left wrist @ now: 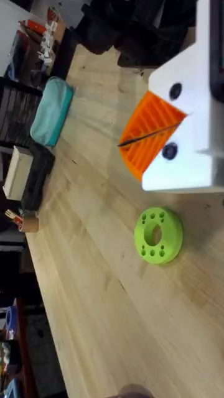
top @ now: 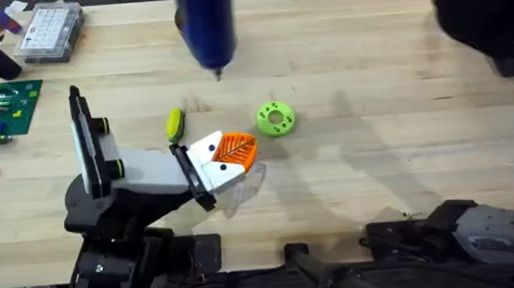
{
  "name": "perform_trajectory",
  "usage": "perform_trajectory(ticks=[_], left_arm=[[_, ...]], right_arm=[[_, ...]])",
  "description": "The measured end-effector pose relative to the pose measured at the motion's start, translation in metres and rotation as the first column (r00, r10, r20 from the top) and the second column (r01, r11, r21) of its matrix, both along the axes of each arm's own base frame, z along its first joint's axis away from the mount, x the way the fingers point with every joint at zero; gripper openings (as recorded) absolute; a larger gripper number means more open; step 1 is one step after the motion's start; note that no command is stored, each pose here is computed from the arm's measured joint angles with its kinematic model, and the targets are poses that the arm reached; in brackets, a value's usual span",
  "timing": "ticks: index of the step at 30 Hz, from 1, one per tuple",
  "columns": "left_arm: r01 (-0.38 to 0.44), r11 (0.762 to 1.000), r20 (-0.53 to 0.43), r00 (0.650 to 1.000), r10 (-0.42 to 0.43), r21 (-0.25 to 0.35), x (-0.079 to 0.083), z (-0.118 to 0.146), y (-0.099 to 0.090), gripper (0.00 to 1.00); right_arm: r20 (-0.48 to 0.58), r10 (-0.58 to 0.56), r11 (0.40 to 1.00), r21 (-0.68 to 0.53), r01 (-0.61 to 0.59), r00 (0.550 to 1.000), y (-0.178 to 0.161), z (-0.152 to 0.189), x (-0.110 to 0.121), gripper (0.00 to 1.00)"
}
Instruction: Pick up the gripper from the table and insert it into the empty holder that is missing its gripper. Then pick up a screw, insert it into the mounting hole, and use the screwdriver to tighten it. Finally, clean up the table by picking up the vegetable and placing it into the bucket.
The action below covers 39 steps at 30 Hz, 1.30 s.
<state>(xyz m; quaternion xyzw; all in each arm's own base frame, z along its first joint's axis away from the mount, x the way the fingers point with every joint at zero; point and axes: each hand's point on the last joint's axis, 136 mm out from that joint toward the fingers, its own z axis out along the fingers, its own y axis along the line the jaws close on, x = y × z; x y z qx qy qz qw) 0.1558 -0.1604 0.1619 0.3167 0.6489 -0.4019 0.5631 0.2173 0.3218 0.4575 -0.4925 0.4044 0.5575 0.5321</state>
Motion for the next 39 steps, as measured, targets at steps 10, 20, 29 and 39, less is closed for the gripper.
perform_trajectory(ticks=[10,20,29,39], left_arm=[[0.000,1.000,0.000,1.000,0.000,0.000,0.000,0.000,0.000,0.012],[0.000,1.000,0.000,1.000,0.000,0.000,0.000,0.000,0.000,0.012],[0.000,1.000,0.000,1.000,0.000,0.000,0.000,0.000,0.000,0.012],[0.000,1.000,0.000,1.000,0.000,0.000,0.000,0.000,0.000,0.012]], right_arm=[[0.053,0.142,0.990,0.007,-0.143,0.988,0.027,0.001,-0.025,0.043],[0.077,0.195,0.980,0.014,-0.197,0.978,0.033,0.005,-0.044,0.043],[0.089,0.213,0.977,0.010,-0.214,0.973,0.034,0.004,-0.049,0.044],[0.109,0.234,0.972,0.001,-0.235,0.966,0.033,0.002,-0.053,0.043]])
